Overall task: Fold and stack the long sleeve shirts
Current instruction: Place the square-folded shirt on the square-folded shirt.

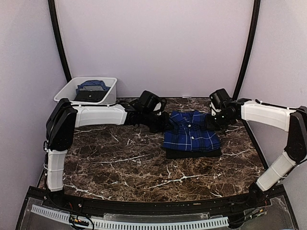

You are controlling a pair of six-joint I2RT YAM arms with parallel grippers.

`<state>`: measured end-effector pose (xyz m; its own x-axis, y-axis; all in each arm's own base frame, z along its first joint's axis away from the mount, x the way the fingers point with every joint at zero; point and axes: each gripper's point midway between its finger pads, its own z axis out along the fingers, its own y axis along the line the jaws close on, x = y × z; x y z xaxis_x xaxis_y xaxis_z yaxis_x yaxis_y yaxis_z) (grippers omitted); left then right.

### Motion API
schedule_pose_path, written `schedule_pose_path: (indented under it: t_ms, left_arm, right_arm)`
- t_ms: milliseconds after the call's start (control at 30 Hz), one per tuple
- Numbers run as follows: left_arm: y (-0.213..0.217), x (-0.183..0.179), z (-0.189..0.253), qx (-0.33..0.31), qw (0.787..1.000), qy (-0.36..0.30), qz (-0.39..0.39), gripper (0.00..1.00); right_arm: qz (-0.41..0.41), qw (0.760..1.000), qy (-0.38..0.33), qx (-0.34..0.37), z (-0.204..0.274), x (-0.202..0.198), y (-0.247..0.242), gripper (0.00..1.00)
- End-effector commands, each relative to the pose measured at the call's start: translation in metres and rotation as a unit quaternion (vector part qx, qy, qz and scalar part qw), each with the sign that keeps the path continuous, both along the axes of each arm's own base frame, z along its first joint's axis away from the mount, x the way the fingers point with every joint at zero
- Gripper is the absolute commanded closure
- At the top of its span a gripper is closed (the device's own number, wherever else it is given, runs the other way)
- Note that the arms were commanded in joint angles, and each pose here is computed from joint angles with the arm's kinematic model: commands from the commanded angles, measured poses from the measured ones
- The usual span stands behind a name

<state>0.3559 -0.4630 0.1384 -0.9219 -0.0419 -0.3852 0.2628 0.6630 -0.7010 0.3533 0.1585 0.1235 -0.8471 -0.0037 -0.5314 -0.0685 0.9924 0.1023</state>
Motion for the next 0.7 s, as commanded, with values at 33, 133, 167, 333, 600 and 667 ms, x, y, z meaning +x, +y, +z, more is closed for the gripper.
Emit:
schedule_pose_path:
  t_ms: [33,133,167,333,600,667]
  left_arm:
    - [-0.030,0.006,0.017,-0.030,0.999,-0.022,0.004,1.00]
    - [-0.038,0.008,0.009,-0.023,0.999,-0.023,0.009,1.00]
    - [-0.038,0.009,0.007,-0.022,0.999,-0.022,0.011,1.00]
    - [-0.036,0.012,-0.009,-0.010,1.000,-0.014,0.025,1.00]
    - [-0.026,0.005,-0.036,0.015,0.999,0.014,0.036,1.00]
    - [-0.023,0.002,-0.041,0.024,0.999,0.019,0.038,1.00]
  right_arm:
    - [-0.004,0.999,-0.035,0.016,0.010,0.013,-0.012,1.00]
    - [-0.005,0.999,-0.033,0.015,0.006,0.017,-0.017,1.00]
    - [-0.006,0.999,-0.031,0.014,0.004,0.018,-0.018,1.00]
    - [-0.003,1.000,-0.018,0.017,-0.008,0.024,-0.024,1.00]
    - [-0.009,1.000,0.008,0.005,-0.028,0.024,-0.038,0.85]
    - [-0.019,1.000,0.006,-0.002,-0.026,0.026,-0.047,0.80]
